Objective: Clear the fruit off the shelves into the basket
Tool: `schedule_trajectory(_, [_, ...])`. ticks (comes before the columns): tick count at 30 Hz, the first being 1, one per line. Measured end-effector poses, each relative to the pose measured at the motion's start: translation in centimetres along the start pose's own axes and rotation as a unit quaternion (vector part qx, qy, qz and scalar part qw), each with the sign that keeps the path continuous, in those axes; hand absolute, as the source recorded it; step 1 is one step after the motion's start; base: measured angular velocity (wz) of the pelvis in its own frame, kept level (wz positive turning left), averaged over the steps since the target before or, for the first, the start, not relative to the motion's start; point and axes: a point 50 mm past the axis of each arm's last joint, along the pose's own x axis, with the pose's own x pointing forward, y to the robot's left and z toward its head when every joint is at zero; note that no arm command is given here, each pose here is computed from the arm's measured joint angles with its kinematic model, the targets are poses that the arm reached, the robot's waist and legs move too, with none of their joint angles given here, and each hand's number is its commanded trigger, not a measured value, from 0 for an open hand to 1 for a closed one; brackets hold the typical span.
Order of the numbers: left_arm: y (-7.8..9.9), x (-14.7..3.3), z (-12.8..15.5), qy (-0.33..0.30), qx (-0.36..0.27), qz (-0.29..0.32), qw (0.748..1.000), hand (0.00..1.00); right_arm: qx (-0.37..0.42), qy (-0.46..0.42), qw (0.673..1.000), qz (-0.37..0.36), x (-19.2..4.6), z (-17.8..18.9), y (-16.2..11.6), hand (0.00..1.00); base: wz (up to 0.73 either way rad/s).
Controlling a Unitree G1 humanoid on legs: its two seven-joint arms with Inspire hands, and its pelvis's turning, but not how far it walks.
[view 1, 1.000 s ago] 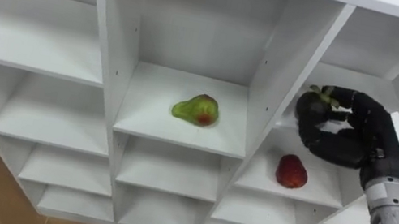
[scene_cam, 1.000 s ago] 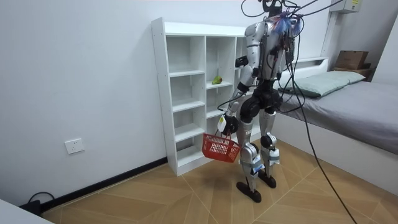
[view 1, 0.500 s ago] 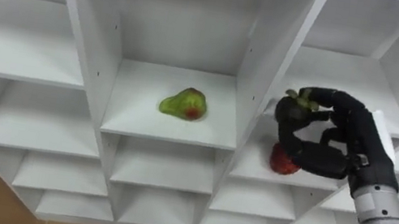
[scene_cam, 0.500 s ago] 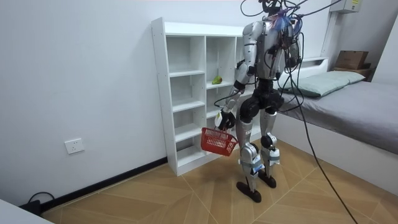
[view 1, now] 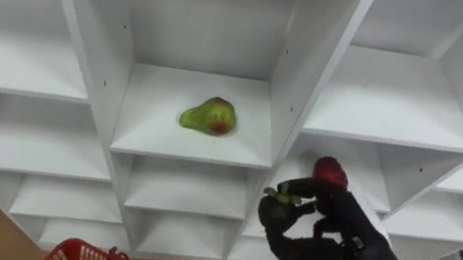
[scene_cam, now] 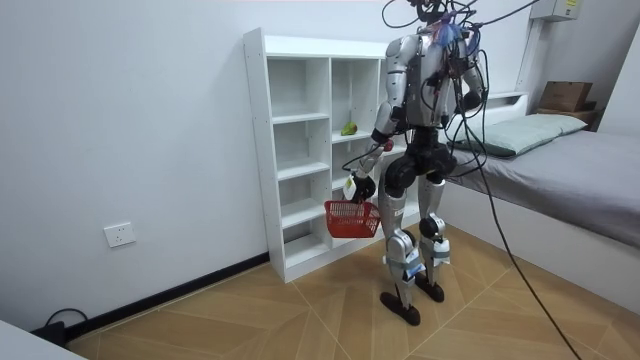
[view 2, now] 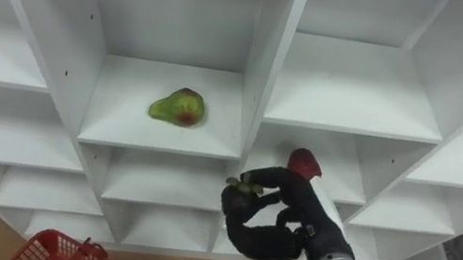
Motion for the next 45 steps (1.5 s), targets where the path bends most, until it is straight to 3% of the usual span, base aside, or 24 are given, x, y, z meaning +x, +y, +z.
schedule_trajectory(15, [0.0, 0.3, 1.2, -0.017, -0.013, -0.011, 1.0, 1.0, -0.004, -0.014, 0.997, 0.07, 1.0, 0.9, 1.6, 1.0, 0.01])
schedule_trajectory(23, [-0.6, 0.8, 3.9, -0.053, 0.005, -0.024, 0.998, 1.0, -0.019, 0.022, 0.994, 0.106, 2.3, -0.5, 3.1, 1.0, 0.02])
schedule_trajectory(29, [-0.8, 1.0, 6.8, -0.092, 0.011, -0.031, 0.995, 1.0, -0.045, 0.052, 0.992, 0.108, 3.5, -1.5, 3.1, 1.0, 0.06])
schedule_trajectory(45, [-2.2, 1.1, 9.4, -0.131, 0.014, -0.054, 0.99, 1.0, -0.082, 0.099, 0.988, 0.09, 5.7, -3.1, 4.4, 1.0, 0.03])
